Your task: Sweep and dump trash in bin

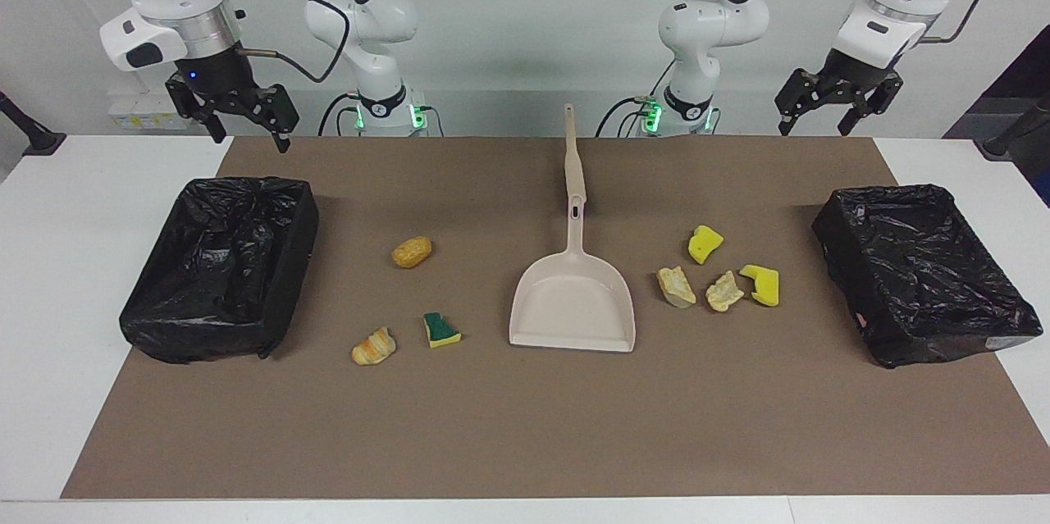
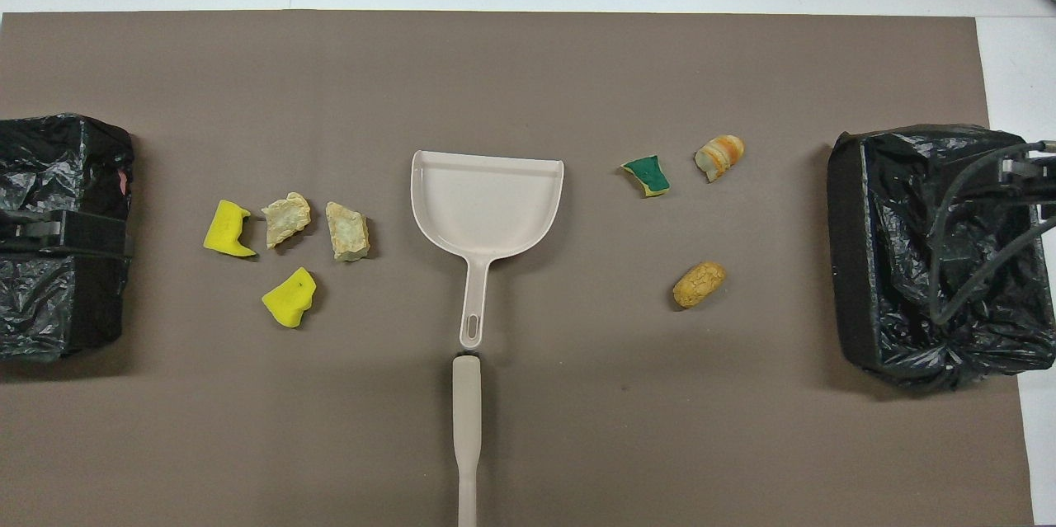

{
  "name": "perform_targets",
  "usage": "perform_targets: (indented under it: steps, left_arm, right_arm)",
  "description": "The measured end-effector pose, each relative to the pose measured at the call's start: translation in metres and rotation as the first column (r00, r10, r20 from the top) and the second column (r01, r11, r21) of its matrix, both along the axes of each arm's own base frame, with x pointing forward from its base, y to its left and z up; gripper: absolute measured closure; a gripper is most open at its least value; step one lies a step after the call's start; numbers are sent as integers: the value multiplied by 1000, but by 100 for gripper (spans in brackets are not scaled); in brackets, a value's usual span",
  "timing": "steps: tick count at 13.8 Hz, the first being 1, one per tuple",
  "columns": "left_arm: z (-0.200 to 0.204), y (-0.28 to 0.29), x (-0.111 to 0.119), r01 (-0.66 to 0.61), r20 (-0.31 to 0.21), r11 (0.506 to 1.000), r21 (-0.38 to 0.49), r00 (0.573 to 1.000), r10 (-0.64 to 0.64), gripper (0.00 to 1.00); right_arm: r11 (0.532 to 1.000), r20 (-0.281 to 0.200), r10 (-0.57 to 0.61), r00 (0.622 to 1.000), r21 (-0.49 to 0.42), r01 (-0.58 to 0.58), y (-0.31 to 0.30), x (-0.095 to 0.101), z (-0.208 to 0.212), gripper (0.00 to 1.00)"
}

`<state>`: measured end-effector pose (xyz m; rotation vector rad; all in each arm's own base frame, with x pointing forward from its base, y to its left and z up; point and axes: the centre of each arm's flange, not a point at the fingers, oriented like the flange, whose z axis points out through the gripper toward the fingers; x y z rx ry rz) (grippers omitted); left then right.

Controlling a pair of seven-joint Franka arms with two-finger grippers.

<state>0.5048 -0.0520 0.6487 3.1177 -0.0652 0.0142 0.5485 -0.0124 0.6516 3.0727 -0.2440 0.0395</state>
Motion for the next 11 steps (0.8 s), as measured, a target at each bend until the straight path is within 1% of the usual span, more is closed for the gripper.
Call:
perform_targets:
  steps: [3, 5, 8, 11]
  left_arm:
    - [0, -10, -5, 19, -15, 1000, 2, 1000, -19, 0]
    - [-4, -18, -15, 34, -50, 999, 7, 998, -34, 0]
    - [-16, -35, -42, 67, -85, 998, 21, 994, -65, 0]
    - [-29, -36, -78, 66, -107, 997, 39, 992, -62, 0]
  right_arm:
    - [1000, 0, 1, 1000, 12, -1, 2, 0, 0, 0]
    - [1000, 7, 2, 1000, 15, -2, 4, 1, 0, 0]
    - [999, 43, -28, 999, 20, 27, 28, 6, 1, 0]
    - [998, 81, -58, 995, 35, 55, 83, 20, -13, 0]
